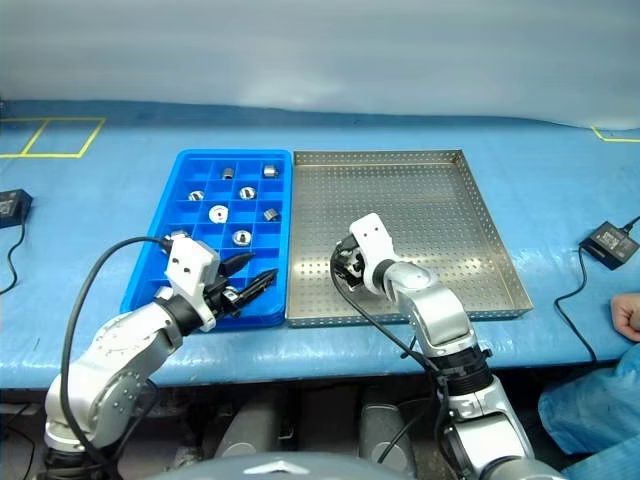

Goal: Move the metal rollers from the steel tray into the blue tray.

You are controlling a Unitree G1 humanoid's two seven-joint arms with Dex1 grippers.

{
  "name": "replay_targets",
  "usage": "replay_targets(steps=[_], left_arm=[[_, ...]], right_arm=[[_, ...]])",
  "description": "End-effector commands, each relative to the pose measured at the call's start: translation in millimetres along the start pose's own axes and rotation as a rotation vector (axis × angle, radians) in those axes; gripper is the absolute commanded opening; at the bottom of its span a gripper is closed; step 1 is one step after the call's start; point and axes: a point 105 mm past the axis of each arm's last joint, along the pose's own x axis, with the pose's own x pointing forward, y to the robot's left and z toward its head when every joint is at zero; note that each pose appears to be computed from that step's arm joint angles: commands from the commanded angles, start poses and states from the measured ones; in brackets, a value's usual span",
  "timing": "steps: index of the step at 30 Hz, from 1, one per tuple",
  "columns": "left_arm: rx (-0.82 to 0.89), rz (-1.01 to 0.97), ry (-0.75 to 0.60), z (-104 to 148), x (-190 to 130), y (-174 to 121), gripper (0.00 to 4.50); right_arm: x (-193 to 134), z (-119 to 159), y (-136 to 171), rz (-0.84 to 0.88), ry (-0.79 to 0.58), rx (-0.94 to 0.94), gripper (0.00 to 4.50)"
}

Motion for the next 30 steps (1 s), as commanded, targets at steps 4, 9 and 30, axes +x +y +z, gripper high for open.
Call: replay_targets(steps=[4,9,30], left_arm=[[0.024,-0.019,-0.046,10.4,-3.2,-6.1,2.99],[0.033,-0.004,-0.023,5.5,-5.1,-4.4,2.99],[0.014,0.115,0.021,-5.7,-34.0,4.8,2.99]], right_arm=[[-0.8,14.2,-8.1,-0.028,-0.048,0.019,2.52],[0.5,15.4,-7.7,-0.023,-0.058,0.024,1.69],[-1.2,84.4,114.4,0.505,-0.251,-0.127,1.69]])
